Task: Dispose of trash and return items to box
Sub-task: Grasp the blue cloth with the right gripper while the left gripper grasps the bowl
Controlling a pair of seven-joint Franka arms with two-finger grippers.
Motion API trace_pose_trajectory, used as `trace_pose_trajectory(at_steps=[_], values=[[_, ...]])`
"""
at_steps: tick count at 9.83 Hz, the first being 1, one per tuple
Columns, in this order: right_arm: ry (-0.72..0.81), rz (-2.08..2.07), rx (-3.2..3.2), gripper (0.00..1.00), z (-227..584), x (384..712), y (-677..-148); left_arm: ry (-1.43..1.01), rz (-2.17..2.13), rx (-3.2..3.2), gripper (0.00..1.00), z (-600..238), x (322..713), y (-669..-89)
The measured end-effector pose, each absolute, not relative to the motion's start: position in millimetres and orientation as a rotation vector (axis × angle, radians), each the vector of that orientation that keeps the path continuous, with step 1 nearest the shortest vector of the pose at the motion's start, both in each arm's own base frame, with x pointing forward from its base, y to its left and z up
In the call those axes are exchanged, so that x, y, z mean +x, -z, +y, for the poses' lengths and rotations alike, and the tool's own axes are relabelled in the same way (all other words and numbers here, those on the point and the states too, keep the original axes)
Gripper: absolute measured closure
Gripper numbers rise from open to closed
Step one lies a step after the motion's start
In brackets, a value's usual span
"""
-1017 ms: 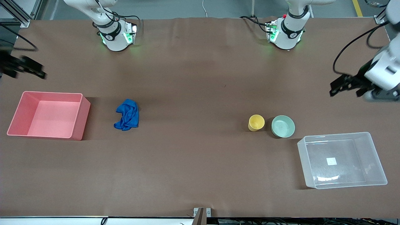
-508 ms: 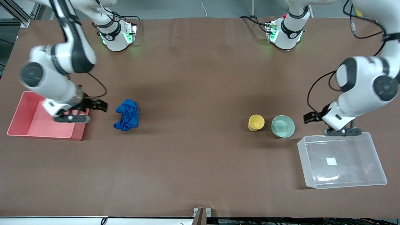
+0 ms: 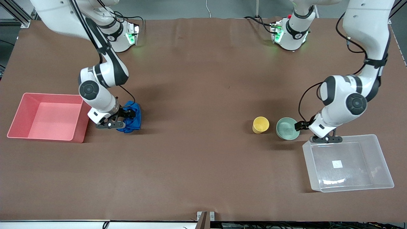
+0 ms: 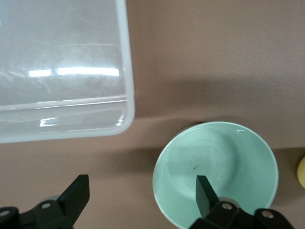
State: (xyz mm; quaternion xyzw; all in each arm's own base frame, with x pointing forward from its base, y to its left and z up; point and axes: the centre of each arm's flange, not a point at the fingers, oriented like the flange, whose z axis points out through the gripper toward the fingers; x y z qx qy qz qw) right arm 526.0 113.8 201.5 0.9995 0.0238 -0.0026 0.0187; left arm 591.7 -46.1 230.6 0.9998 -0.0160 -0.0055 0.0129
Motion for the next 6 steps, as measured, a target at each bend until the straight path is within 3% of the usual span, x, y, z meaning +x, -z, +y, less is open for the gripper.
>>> trace_pose_trajectory(at_steps=[2,3,4,6], values=[[-0.017,0.002,3.117,0.01,116,520,-180,0.02,-0.065,3.11,0.05,-53,581,-201],[-0.011,-0.006,3.117,0.07,117,518,-178,0.024,-0.065,3.11,0.12,-53,577,-192],[-0.009,-0.009,3.117,0.12,118,517,-177,0.031,-0.063,3.11,0.27,-53,574,-187],[-0.01,-0.107,3.117,0.43,124,515,-177,0.027,-0.065,3.11,0.59,-53,573,-187]])
